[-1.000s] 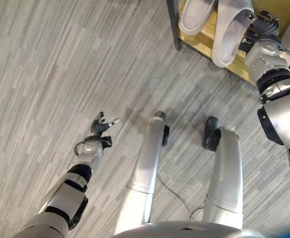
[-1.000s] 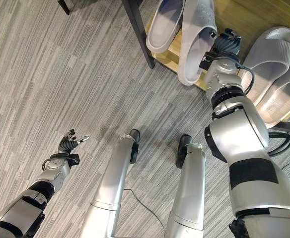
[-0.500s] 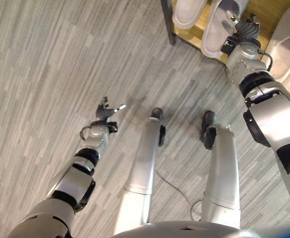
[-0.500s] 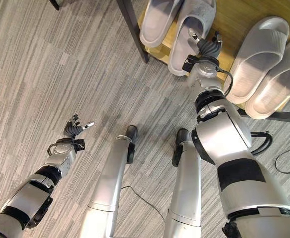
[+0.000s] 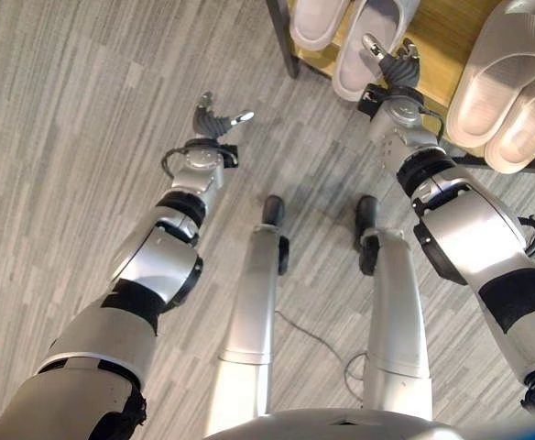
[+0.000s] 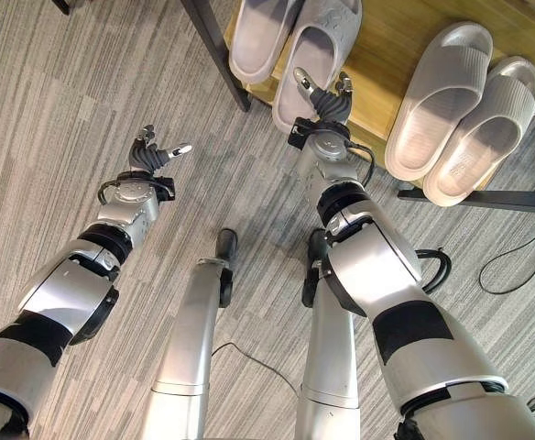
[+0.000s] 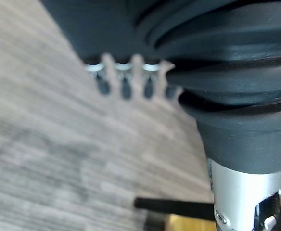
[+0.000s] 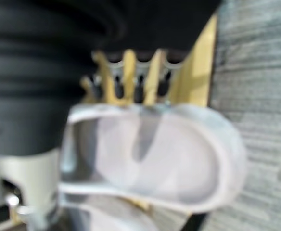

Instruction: Arrange the slippers neatly on the shoe rack.

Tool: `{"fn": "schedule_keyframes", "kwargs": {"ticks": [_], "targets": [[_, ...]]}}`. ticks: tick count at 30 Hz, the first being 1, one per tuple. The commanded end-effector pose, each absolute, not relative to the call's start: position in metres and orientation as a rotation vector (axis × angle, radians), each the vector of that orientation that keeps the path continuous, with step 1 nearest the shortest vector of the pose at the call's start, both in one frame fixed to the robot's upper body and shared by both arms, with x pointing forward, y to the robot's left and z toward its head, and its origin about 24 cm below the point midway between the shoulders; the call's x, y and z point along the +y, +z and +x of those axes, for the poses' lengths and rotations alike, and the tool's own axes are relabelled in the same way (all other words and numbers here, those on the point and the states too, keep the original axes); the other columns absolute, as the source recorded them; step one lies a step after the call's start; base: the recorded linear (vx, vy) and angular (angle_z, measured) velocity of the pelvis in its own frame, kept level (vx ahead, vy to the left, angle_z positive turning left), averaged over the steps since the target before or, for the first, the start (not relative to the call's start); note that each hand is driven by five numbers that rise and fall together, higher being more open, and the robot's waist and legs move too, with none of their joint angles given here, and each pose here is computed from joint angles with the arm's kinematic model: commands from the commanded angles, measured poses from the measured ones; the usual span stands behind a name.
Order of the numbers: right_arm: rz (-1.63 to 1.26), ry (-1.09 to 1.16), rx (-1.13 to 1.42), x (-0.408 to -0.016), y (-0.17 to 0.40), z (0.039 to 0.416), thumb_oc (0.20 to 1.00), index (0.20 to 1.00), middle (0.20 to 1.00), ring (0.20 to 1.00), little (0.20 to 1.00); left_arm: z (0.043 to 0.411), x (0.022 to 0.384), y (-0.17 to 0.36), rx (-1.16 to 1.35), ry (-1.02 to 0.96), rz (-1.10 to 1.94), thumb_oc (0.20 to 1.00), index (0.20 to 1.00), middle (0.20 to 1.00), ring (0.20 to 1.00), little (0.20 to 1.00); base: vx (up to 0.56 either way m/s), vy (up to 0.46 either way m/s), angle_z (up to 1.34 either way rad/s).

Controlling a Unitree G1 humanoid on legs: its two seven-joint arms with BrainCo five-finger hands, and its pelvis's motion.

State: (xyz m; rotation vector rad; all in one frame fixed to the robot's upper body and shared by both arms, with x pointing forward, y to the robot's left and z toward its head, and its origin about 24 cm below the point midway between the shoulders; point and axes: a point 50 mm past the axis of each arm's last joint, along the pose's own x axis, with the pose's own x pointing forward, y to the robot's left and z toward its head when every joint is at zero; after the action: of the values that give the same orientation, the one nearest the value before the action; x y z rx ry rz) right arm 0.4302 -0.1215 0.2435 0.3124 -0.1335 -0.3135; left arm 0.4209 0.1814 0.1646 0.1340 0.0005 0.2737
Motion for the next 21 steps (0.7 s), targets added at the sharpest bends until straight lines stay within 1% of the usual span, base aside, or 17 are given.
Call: {"fn": "schedule_keyframes", "kwargs": {"ticks": [1, 6, 10, 14, 17, 18, 19, 20, 21], "targets": [[0.304, -0.27, -0.067, -0.09, 0.228, 0.428, 1.0, 1.0, 1.0, 1.0, 1.0, 0.414, 0.202, 0.143, 0.075, 0.38, 0.152, 1.0, 1.0, 1.0, 1.0, 1.0, 0.0, 0.0, 0.0], [0.259, -0.296, -0.093, -0.09, 0.218, 0.425, 1.0, 1.0, 1.0, 1.0, 1.0, 0.411, 0.204, 0.134, 0.082, 0.406, 0.133, 1.0, 1.0, 1.0, 1.0, 1.0, -0.03, 0.035, -0.01], [0.147, -0.309, -0.179, -0.096, 0.203, 0.417, 1.0, 1.0, 1.0, 1.0, 1.0, 0.395, 0.212, 0.098, 0.13, 0.441, 0.109, 1.0, 1.0, 1.0, 1.0, 1.0, -0.04, 0.03, -0.04], [0.047, -0.332, -0.275, -0.117, 0.194, 0.407, 1.0, 1.0, 1.0, 1.0, 1.0, 0.379, 0.215, 0.069, 0.168, 0.454, 0.095, 1.0, 1.0, 1.0, 1.0, 1.0, -0.03, 0.011, -0.04], [0.005, -0.36, -0.28, -0.127, 0.176, 0.399, 1.0, 1.0, 1.0, 1.0, 1.0, 0.369, 0.215, 0.052, 0.197, 0.461, 0.086, 1.0, 1.0, 1.0, 1.0, 1.0, -0.03, 0.006, -0.05], [-0.024, -0.355, -0.248, -0.129, 0.158, 0.393, 1.0, 1.0, 1.0, 1.0, 1.0, 0.363, 0.214, 0.041, 0.222, 0.463, 0.087, 1.0, 1.0, 1.0, 1.0, 1.0, -0.03, -0.003, -0.09], [-0.025, -0.355, -0.247, -0.129, 0.157, 0.393, 1.0, 1.0, 1.0, 1.0, 1.0, 0.363, 0.214, 0.04, 0.223, 0.463, 0.087, 1.0, 1.0, 1.0, 1.0, 1.0, -0.03, -0.004, -0.09], [-0.023, -0.342, -0.232, -0.129, 0.153, 0.392, 1.0, 1.0, 1.0, 1.0, 1.0, 0.362, 0.214, 0.04, 0.22, 0.463, 0.088, 1.0, 1.0, 1.0, 1.0, 1.0, -0.02, -0.015, -0.09], [-0.045, -0.282, -0.211, -0.124, 0.148, 0.392, 1.0, 1.0, 1.0, 1.0, 1.0, 0.361, 0.214, 0.038, 0.227, 0.453, 0.095, 1.0, 1.0, 1.0, 1.0, 1.0, -0.02, -0.015, -0.09]]}}
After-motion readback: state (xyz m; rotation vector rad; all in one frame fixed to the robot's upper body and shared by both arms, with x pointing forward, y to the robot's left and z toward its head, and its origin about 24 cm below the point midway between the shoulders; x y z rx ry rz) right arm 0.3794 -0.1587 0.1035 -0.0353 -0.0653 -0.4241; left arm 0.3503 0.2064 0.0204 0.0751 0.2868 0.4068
